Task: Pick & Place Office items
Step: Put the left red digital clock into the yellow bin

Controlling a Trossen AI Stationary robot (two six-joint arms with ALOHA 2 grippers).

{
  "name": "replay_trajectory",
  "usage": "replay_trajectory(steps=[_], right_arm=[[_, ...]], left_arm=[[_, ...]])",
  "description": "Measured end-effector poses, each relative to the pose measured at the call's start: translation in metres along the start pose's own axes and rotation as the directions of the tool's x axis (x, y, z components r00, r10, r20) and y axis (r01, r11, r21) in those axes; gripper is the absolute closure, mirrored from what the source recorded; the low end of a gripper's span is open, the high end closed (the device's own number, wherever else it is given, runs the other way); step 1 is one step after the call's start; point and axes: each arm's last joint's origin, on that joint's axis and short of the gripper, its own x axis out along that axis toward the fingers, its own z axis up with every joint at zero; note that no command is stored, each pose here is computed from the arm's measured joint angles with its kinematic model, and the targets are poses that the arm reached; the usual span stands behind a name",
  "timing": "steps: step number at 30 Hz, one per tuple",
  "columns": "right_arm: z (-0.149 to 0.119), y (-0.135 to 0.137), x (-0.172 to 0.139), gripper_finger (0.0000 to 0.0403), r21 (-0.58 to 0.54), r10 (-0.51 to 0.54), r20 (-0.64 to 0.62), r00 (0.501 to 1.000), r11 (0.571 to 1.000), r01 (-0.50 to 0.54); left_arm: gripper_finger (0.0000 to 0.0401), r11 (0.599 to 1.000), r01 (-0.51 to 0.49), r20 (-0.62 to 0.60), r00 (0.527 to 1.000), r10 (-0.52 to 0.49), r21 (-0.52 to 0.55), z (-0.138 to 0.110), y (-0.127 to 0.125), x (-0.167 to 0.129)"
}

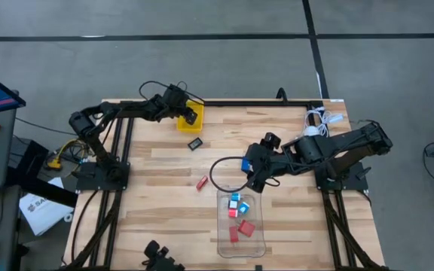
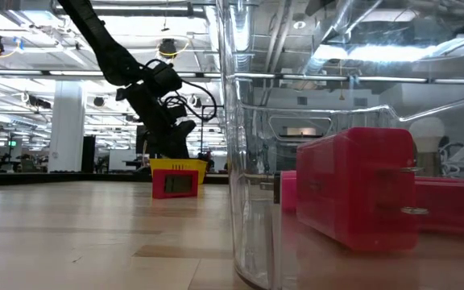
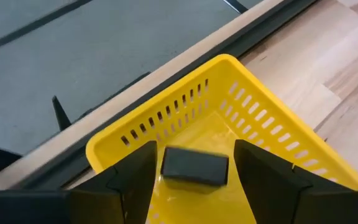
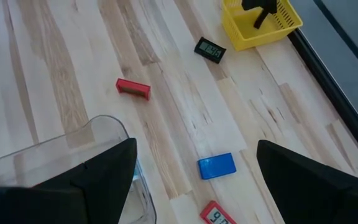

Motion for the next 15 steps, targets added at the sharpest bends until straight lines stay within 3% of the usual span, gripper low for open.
replay_trajectory(steps=[4, 9, 12, 15], right_arm=[[0.001, 0.000, 0.000, 0.0078, 0.006, 0.005, 0.008, 1.000, 1.000, -0.005], [0.002, -0.001, 0.001, 0.0078, 0.011, 0.004, 0.011, 1.000, 1.000, -0.004], [0.002, -0.001, 0.001, 0.0078, 0.013, 0.003, 0.011, 1.000, 1.000, -0.003], [0.002, -0.001, 0.001, 0.0078, 0.011, 0.003, 0.011, 1.000, 1.000, -0.003]], left_arm=[[0.0175, 0.998, 0.004, 0.057, 0.998, -0.007, 0.056, 0.008, -0.001, -0.010], [0.0163, 0.996, 0.005, 0.195, 0.980, -0.023, 0.092, 0.031, 0.000, -0.049], [0.0160, 0.985, 0.111, 0.267, 0.953, -0.143, 0.132, 0.036, -0.005, -0.081], [0.0160, 0.939, 0.267, 0.275, 0.906, -0.321, 0.218, 0.027, -0.016, -0.111]])
